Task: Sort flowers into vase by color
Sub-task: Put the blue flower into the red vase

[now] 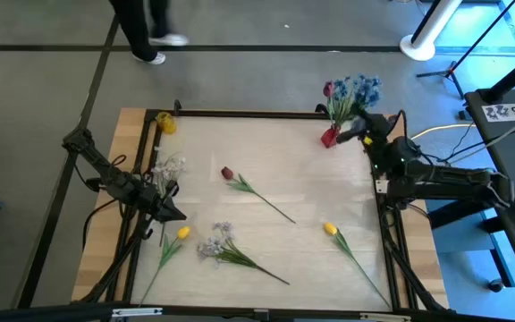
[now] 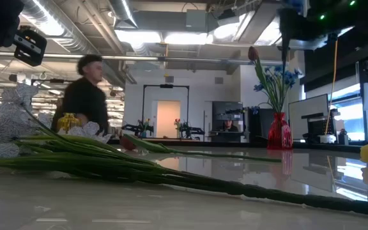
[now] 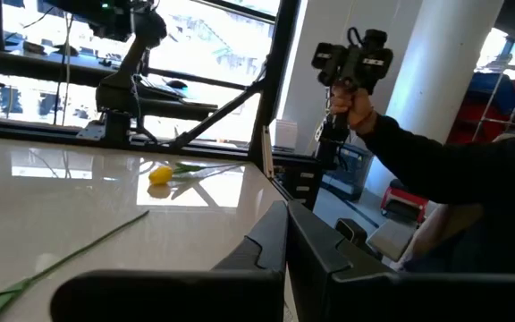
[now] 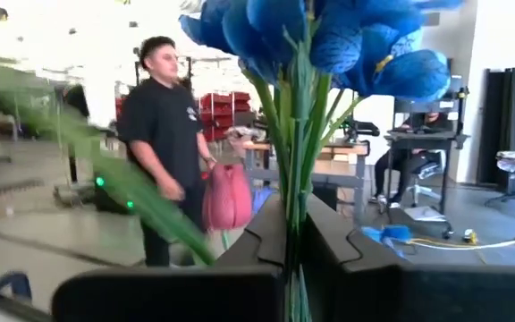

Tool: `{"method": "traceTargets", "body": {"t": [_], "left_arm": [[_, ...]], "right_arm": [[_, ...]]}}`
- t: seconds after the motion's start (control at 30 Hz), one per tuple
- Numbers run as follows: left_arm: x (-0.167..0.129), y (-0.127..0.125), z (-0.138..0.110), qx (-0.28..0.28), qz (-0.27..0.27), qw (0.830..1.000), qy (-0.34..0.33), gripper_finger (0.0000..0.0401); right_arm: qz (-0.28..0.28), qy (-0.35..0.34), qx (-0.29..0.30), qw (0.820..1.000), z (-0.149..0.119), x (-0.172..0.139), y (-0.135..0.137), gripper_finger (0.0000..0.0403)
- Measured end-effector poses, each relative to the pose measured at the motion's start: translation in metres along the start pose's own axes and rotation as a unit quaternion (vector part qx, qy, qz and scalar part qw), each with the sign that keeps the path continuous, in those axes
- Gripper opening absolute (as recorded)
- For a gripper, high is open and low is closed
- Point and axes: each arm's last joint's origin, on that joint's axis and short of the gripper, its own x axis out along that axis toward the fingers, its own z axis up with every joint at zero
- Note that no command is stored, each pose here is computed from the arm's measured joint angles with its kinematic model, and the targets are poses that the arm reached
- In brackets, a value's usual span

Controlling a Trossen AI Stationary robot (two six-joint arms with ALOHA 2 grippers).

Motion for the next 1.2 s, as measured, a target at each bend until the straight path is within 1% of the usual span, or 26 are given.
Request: {"method": "traceTargets", "body": {"t": [0.17, 0.33, 0.43, 0.63, 0.77, 0.97, 1.2], "left_arm": [[0.000, 0.000, 0.000, 0.000, 0.000, 1.000, 0.000, 0.0000], [0.000, 0.000, 0.000, 0.000, 0.000, 1.000, 0.000, 0.0000], [0.000, 0.000, 0.000, 0.000, 0.000, 1.000, 0.000, 0.0000], [0.000, 0.000, 0.000, 0.000, 0.000, 1.000, 0.000, 0.0000], [0.000, 0.000, 0.000, 0.000, 0.000, 1.000, 0.000, 0.0000], [0.000, 0.000, 0.000, 0.000, 0.000, 1.000, 0.000, 0.0000], [0.000, 0.000, 0.000, 0.000, 0.000, 1.000, 0.000, 0.0000]], "right_arm": [[-0.010, 0.009, 0.009, 1.000, -0.014, 0.019, -0.007, 0.0010], [-0.034, 0.022, -0.005, 0.999, -0.026, 0.033, -0.010, 0.0012], [-0.038, 0.032, -0.015, 0.999, -0.032, 0.038, -0.009, 0.0011], [-0.031, 0.049, -0.031, 0.998, -0.041, 0.042, -0.004, 0.0015], [-0.036, 0.079, -0.037, 0.996, -0.052, 0.043, -0.002, 0.0015], [-0.038, 0.118, -0.061, 0.990, -0.065, 0.045, 0.001, 0.0019], [-0.037, 0.155, -0.064, 0.985, -0.078, 0.045, 0.003, 0.0022]]}}
